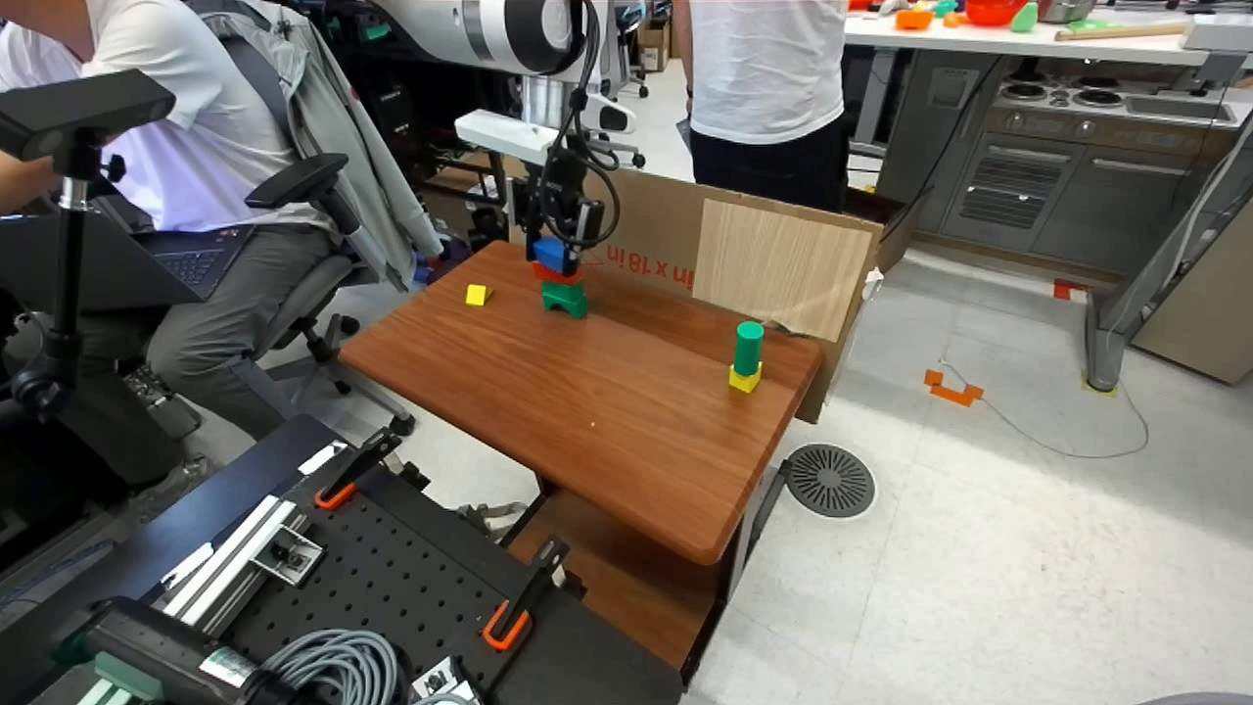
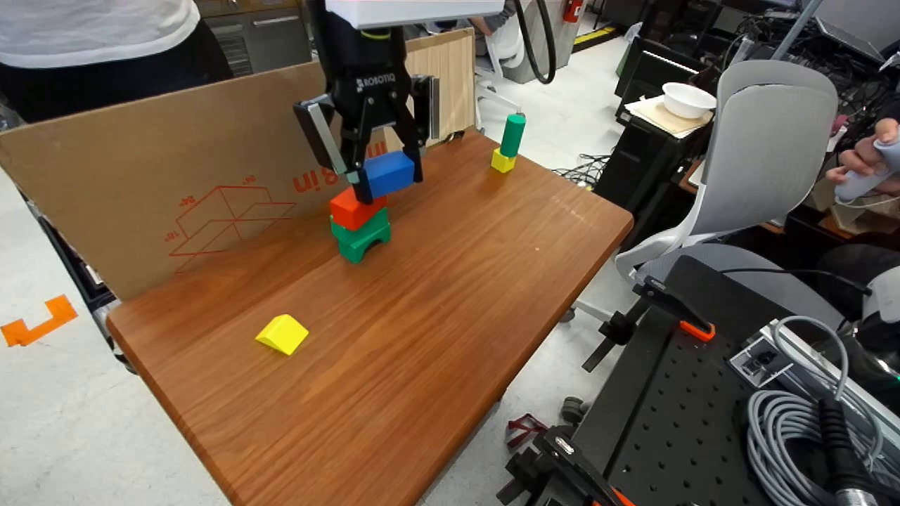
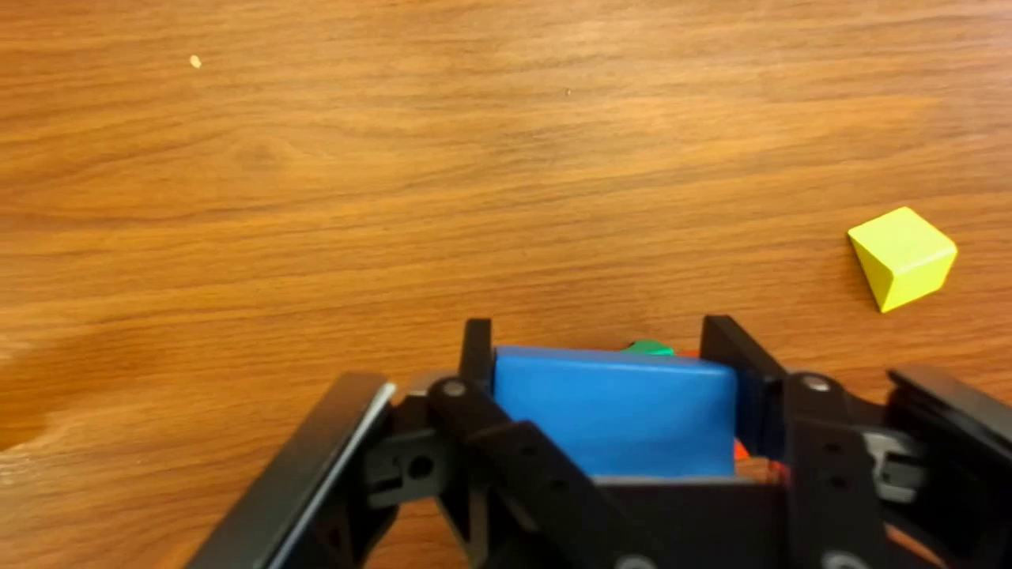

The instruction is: Put the blue building block on top of the orange building block

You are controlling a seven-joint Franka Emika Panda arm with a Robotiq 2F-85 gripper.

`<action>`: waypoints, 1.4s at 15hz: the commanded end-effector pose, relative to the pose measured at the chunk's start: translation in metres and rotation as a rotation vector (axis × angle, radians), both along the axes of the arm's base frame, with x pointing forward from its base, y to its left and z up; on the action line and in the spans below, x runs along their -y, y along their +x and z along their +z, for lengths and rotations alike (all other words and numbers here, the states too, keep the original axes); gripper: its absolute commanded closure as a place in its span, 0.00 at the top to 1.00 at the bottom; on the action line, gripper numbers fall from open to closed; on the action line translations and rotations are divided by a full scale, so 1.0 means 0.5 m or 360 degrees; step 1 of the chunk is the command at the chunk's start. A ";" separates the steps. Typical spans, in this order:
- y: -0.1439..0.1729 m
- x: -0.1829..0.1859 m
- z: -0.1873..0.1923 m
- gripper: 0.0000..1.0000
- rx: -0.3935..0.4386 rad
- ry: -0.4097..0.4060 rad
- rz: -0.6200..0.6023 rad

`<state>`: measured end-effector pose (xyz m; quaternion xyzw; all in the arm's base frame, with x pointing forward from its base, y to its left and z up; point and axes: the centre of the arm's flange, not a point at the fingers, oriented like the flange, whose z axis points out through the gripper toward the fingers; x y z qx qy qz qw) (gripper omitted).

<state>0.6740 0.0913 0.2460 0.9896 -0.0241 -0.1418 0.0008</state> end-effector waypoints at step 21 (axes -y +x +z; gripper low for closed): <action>0.025 0.007 0.019 1.00 -0.0161 -0.0050 -0.0044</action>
